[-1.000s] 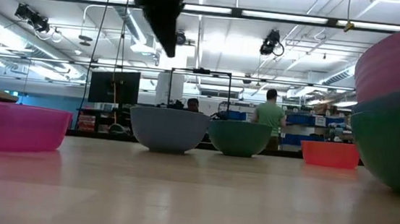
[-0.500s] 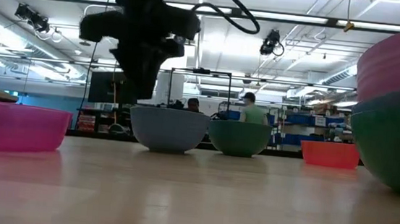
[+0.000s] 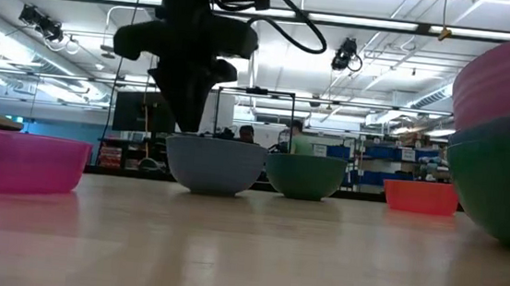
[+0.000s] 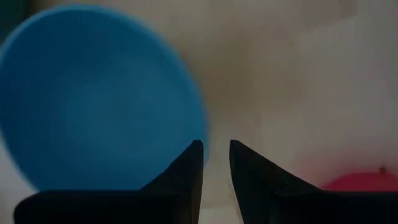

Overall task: Nest bowls inside each other
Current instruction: Stack the blue bowl on top of the pink bowl

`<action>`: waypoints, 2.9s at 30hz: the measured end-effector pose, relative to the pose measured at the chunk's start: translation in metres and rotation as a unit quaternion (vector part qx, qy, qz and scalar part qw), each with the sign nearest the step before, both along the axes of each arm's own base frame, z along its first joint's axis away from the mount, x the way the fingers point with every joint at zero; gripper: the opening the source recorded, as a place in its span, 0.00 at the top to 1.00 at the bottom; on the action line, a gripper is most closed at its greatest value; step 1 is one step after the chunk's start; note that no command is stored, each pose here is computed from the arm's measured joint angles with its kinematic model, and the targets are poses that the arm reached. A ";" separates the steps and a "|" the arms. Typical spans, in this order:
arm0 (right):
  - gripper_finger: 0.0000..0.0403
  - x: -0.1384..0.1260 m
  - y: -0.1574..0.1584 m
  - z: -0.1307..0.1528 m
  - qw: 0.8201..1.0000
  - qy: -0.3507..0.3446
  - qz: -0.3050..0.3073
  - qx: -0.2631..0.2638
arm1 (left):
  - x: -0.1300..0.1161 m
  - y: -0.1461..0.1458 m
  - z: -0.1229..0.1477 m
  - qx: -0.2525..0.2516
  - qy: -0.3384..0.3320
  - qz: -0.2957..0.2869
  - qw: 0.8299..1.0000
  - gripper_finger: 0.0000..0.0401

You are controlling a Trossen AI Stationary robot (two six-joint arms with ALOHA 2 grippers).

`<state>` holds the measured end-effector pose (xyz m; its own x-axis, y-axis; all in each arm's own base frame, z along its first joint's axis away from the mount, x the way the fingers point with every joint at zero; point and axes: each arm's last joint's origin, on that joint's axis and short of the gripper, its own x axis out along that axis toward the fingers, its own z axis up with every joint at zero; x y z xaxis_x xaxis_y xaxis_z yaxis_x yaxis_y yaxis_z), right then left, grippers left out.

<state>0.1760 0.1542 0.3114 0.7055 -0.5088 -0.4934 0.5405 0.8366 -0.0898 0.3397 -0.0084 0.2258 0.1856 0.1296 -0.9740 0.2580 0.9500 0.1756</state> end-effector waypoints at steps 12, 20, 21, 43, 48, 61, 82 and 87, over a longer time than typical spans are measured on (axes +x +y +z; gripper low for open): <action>0.66 0.001 0.000 0.000 1.000 0.001 -0.001 0.004 | 0.014 0.006 -0.023 0.013 0.007 0.013 1.000 0.78; 0.66 0.000 0.000 0.000 1.000 0.005 0.001 0.007 | 0.027 0.009 -0.035 0.013 -0.021 0.018 1.000 0.80; 0.66 0.000 0.000 0.000 1.000 0.005 0.001 0.007 | 0.028 0.009 -0.034 0.013 -0.029 0.018 0.999 0.82; 0.66 -0.014 -0.008 -0.001 0.997 -0.035 -0.067 0.025 | 0.073 -0.083 0.107 -0.153 -0.304 -0.145 0.929 0.99; 0.67 -0.021 -0.001 0.001 0.997 -0.064 -0.047 0.016 | 0.086 -0.098 0.091 -0.163 -0.311 -0.164 0.922 0.99; 0.68 -0.042 0.003 0.013 0.994 -0.111 0.001 0.021 | 0.123 -0.110 0.069 -0.186 -0.401 -0.152 0.884 0.99; 0.68 -0.044 0.003 0.012 0.996 -0.078 0.003 0.047 | 0.145 -0.105 0.043 -0.231 -0.416 -0.095 0.875 0.70; 0.68 -0.044 0.003 0.012 0.996 -0.077 0.003 0.047 | 0.145 -0.106 0.043 -0.234 -0.417 -0.099 0.873 0.68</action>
<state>0.1317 0.1572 0.3238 0.7796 -0.4609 -0.4240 0.5366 0.8407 0.0727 0.4843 -0.1141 0.2691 0.8283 -0.3615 -0.4281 0.3937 0.9191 -0.0144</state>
